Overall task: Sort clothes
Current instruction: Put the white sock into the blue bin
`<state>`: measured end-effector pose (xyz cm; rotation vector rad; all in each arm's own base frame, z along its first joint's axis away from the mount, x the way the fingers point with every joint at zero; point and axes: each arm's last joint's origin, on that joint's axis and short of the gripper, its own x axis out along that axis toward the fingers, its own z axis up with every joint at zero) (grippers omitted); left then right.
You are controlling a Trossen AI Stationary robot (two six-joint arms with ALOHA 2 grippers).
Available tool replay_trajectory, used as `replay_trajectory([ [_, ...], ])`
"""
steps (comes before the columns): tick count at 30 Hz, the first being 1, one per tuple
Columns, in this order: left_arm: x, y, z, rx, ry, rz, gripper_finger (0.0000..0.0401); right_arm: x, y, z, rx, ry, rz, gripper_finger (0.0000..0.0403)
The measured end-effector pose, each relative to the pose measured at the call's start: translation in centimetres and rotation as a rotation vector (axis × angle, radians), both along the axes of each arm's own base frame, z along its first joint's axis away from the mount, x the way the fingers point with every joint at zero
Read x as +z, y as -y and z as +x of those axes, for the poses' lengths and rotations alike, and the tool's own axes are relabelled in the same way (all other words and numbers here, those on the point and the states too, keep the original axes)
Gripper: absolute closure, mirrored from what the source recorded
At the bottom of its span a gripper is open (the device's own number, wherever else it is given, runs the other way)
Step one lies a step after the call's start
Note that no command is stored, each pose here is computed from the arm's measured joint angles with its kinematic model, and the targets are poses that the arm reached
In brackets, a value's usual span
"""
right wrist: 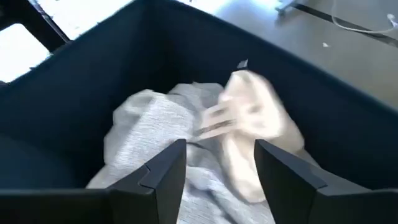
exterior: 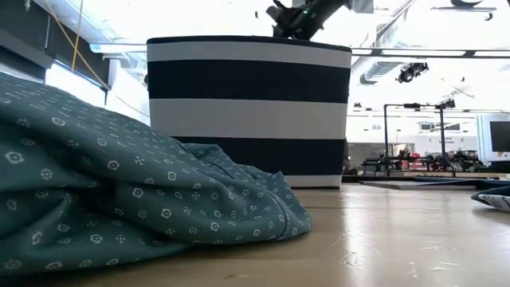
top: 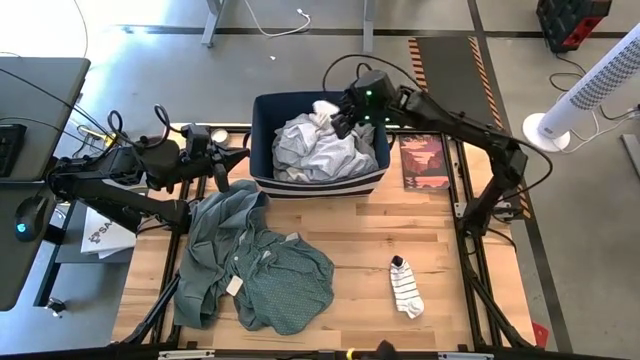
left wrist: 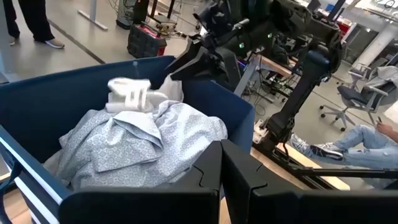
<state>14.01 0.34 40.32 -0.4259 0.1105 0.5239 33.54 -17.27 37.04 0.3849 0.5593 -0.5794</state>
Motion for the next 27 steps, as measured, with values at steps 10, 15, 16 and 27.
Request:
replay_trajectory([
  [10, 0.0, 0.0, 0.0, -0.001, -0.005, 0.0, 0.0401, 5.5, -6.8, -4.9, 0.264, 0.094, 0.097, 0.0213],
  [15, 0.0, 0.0, 0.0, -0.001, -0.005, 0.0, 0.0401, 6.8, -12.9, -7.3, 0.386, 0.092, 0.193, 0.0213],
  [16, 0.0, 0.0, 0.0, -0.001, -0.004, -0.001, 0.0401, 6.4, -14.1, -7.7, 0.404, 0.066, 0.214, 0.0213],
  [27, -0.1, 0.0, 0.2, -0.009, -0.027, 0.031, 0.0401, -5.9, -23.8, -12.4, 0.456, -0.353, 0.505, 0.0213],
])
